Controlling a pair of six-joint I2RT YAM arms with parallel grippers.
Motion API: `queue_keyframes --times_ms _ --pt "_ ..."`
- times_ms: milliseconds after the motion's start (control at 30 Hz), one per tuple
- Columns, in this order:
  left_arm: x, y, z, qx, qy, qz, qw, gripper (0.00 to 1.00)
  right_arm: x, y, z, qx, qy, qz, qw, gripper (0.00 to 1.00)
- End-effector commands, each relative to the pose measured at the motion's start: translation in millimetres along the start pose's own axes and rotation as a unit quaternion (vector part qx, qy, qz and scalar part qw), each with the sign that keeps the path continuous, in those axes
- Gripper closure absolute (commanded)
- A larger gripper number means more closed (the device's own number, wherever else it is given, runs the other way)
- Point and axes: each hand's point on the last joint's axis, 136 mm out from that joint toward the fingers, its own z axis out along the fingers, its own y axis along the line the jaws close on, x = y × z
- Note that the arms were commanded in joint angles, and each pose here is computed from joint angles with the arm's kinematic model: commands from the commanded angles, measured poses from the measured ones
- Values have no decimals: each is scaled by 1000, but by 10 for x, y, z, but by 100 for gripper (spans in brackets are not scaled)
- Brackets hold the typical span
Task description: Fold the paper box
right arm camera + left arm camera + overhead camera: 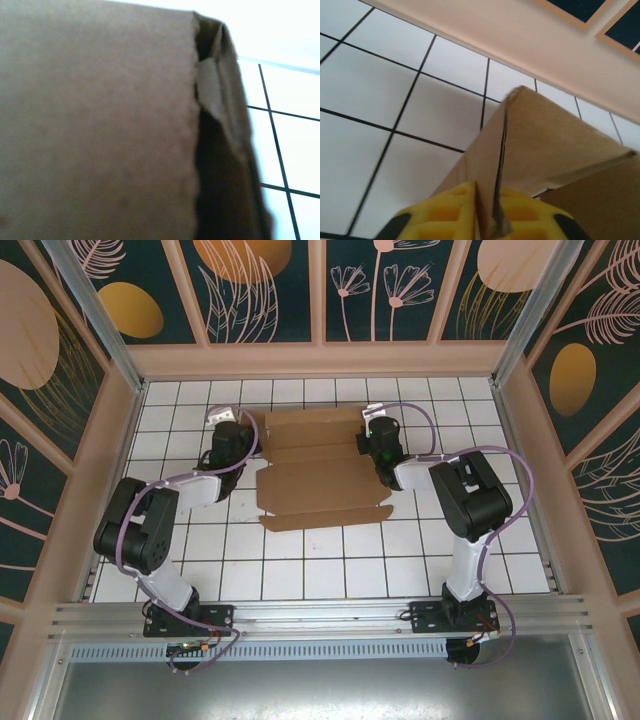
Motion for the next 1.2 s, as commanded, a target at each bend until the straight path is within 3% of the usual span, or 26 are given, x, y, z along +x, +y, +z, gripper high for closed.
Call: queue_keyframes --times_ms 0,200,333,500,600,767,900,1033,1167 --pt "-72 -424 59 42 -18 -25 999 83 289 85 58 -12 46 -27 999 100" --pt "-65 -292 3 1 -24 11 1000 82 288 69 58 -9 46 -25 999 100" --pt "-170 -269 -244 -1 -31 50 998 78 293 45 61 -5 47 -22 999 100" --pt "-203 -164 -587 -10 -23 109 994 57 304 28 70 -1 50 -24 998 100" --pt "-247 -307 -831 36 -16 155 987 46 310 34 71 -1 51 -25 998 100" --pt "-698 -179 -1151 21 -89 158 983 35 319 39 76 -2 52 -26 998 100" --pt "-1046 267 -967 -39 -105 105 988 37 320 46 76 -3 53 -28 998 100" --pt "-1194 510 -543 -85 -83 105 987 39 319 55 76 -5 53 -28 998 100" --pt "-1127 511 -99 -61 -35 138 988 41 326 63 85 -7 55 -31 998 100"
